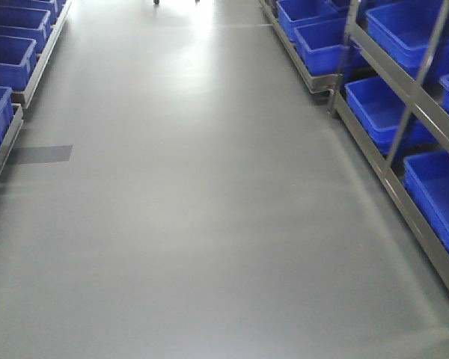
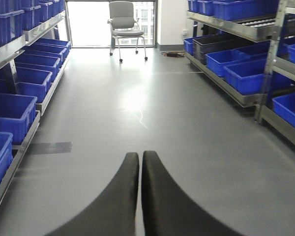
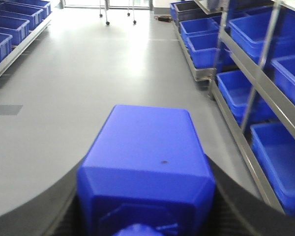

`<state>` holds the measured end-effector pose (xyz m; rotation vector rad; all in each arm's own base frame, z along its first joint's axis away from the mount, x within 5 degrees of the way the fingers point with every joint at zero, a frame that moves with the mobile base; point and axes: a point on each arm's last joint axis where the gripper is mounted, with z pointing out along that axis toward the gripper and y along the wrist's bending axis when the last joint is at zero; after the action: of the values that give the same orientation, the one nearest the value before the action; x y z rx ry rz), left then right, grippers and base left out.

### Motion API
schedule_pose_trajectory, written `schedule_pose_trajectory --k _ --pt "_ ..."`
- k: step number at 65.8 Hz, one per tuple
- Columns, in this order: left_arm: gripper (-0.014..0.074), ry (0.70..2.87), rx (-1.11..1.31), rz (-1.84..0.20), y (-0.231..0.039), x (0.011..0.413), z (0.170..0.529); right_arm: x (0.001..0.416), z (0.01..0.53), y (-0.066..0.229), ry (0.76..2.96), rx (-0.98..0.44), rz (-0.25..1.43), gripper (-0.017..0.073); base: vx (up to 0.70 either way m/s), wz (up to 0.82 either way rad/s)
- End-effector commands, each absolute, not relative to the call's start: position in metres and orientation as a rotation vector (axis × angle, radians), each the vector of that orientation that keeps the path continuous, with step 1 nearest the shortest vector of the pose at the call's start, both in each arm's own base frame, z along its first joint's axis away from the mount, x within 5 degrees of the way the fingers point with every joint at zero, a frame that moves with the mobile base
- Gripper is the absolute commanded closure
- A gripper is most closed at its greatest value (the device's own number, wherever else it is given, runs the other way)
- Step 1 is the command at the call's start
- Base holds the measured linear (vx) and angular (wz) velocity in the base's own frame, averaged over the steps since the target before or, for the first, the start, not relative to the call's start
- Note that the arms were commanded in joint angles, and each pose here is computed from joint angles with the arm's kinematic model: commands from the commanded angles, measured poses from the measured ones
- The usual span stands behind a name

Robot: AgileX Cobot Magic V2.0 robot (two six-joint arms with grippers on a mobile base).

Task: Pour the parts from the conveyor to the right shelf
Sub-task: 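Drive down the aisle between the blue bin shelves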

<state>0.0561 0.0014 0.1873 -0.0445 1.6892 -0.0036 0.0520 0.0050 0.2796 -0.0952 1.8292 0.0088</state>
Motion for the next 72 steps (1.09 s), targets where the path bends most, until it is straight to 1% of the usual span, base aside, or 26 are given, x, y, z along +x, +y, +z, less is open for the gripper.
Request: schedule_pose_trajectory --k 1,72 --pt "0.06 1.585 -0.056 -0.016 0.0014 0.0548 0.201 0.0552 0.2939 0.004 1.747 -0.083 -0.005 0.0564 0.71 0.24" --pt "0.06 1.585 -0.056 -0.016 0.0014 0.0548 0.201 0.0552 0.2939 0.004 1.747 -0.083 -0.005 0.0564 0.69 0.1"
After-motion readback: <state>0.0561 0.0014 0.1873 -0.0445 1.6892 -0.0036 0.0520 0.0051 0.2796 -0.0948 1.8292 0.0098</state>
